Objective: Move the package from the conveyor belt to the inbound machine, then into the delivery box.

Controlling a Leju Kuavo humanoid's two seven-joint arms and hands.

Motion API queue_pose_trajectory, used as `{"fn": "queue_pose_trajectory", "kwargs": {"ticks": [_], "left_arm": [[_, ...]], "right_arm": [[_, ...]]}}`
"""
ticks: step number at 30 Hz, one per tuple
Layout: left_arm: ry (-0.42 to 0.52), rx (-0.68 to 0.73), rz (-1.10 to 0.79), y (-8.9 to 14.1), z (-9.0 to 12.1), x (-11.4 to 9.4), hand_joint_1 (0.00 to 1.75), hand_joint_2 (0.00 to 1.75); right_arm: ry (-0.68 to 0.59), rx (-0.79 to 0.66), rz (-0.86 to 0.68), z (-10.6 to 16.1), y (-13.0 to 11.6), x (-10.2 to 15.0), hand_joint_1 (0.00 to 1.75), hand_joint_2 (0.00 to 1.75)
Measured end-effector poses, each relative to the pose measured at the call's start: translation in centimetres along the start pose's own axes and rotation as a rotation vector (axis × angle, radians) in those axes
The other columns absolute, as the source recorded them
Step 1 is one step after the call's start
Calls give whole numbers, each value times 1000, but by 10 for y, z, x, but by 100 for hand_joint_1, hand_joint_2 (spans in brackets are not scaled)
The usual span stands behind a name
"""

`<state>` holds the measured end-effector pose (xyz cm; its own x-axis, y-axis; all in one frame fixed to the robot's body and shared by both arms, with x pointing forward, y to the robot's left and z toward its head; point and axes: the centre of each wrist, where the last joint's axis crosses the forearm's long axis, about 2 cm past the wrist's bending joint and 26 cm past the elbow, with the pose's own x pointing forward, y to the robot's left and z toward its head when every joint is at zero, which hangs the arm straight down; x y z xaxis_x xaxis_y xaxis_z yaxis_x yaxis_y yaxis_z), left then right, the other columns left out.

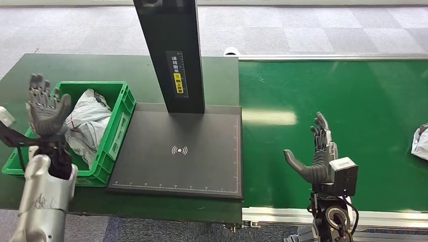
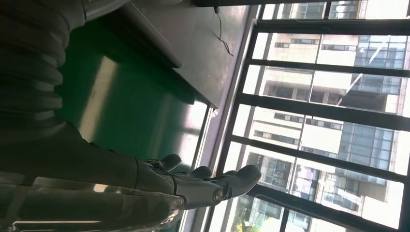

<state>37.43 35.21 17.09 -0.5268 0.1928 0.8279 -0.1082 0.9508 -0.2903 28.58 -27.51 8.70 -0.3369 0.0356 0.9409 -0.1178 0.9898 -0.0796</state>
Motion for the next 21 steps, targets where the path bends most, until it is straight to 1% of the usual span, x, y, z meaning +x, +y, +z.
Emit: {"fn": "queue_pose_trajectory", "kwargs": {"ticks": [2, 3, 5, 7, 11, 15, 21], "left_arm": [[49, -67, 96, -26, 41, -17, 0, 175], [77, -93, 141, -37, 58, -24, 0, 175], [126, -129, 199, -56, 84, -36, 0, 175], [164, -153, 230, -70, 103, -44, 0, 175], [223, -188, 260, -85, 131, -51, 0, 175], [253, -197, 214, -94, 152, -55, 0, 175], [236, -195, 130, -99, 176, -57, 0, 175]], "right_arm": [[20, 47, -54, 5, 6, -15, 0, 175], [33, 67, -81, 7, 8, -23, 0, 175], [68, 89, -117, 13, 13, -38, 0, 175], [110, 98, -142, 20, 18, -50, 0, 175], [201, 107, -190, 34, 26, -67, 0, 175], [254, 69, -173, 43, 36, -76, 0, 175], [274, -60, -141, 54, 47, -76, 0, 175]]}}
